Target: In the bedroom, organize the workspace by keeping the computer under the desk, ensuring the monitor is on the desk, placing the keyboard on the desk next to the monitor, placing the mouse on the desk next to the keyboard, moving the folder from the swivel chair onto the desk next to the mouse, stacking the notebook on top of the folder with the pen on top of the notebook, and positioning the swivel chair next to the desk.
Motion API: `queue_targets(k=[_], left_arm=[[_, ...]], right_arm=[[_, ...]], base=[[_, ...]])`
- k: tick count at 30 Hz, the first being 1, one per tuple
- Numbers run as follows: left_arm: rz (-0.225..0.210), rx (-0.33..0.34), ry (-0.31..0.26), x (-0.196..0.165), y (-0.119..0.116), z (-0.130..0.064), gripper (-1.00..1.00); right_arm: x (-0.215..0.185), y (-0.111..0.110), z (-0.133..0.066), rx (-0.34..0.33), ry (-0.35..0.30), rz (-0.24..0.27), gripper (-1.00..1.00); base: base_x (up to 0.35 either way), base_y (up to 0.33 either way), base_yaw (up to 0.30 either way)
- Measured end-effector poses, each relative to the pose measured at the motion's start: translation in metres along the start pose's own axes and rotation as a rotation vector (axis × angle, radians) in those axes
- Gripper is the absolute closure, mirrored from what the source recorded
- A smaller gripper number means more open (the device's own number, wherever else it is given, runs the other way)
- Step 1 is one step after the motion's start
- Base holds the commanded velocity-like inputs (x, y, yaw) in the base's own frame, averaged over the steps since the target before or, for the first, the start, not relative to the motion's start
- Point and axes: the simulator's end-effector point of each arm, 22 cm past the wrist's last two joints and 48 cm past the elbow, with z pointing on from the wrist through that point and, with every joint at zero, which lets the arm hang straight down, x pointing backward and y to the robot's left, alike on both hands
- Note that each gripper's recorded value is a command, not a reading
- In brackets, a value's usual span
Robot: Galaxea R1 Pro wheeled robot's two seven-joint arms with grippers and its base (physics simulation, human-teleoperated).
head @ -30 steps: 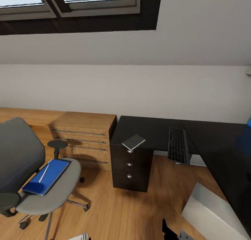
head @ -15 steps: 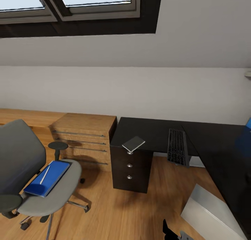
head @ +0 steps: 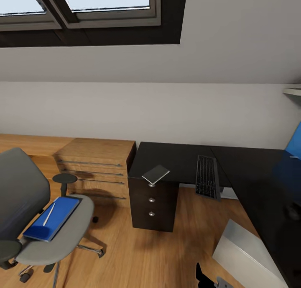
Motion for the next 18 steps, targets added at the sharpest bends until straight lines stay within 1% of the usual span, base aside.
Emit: queue_targets(k=[3, 4, 7, 14, 18], left_arm=[[0.002, 0.003, 0.000, -0.002, -0.002, -0.004, -1.00], [0.018, 0.019, 0.000, -0.001, -0.010, -0.004, -1.00], [0.023, 0.021, 0.002, 0.000, -0.011, -0.004, -1.00], [0.025, 0.020, -0.002, 0.000, -0.009, -0.004, -1.00], [0.023, 0.019, -0.018, -0.002, -0.008, -0.004, -1.00]], right_arm=[[-0.004, 0.001, -0.002, 0.000, -0.002, -0.001, -1.00], [-0.003, 0.001, -0.003, 0.001, -0.001, -0.001, -1.00], [-0.003, 0.001, -0.003, 0.000, -0.001, -0.001, -1.00], [-0.003, 0.003, -0.003, -0.012, 0.001, -0.015, -1.00], [-0.003, 0.007, -0.003, -0.030, 0.005, -0.036, -1.00]], base=[[0.000, 0.000, -0.008], [0.000, 0.000, -0.028], [0.000, 0.000, -0.129], [0.005, 0.000, -0.228], [0.118, 0.045, -0.249]])
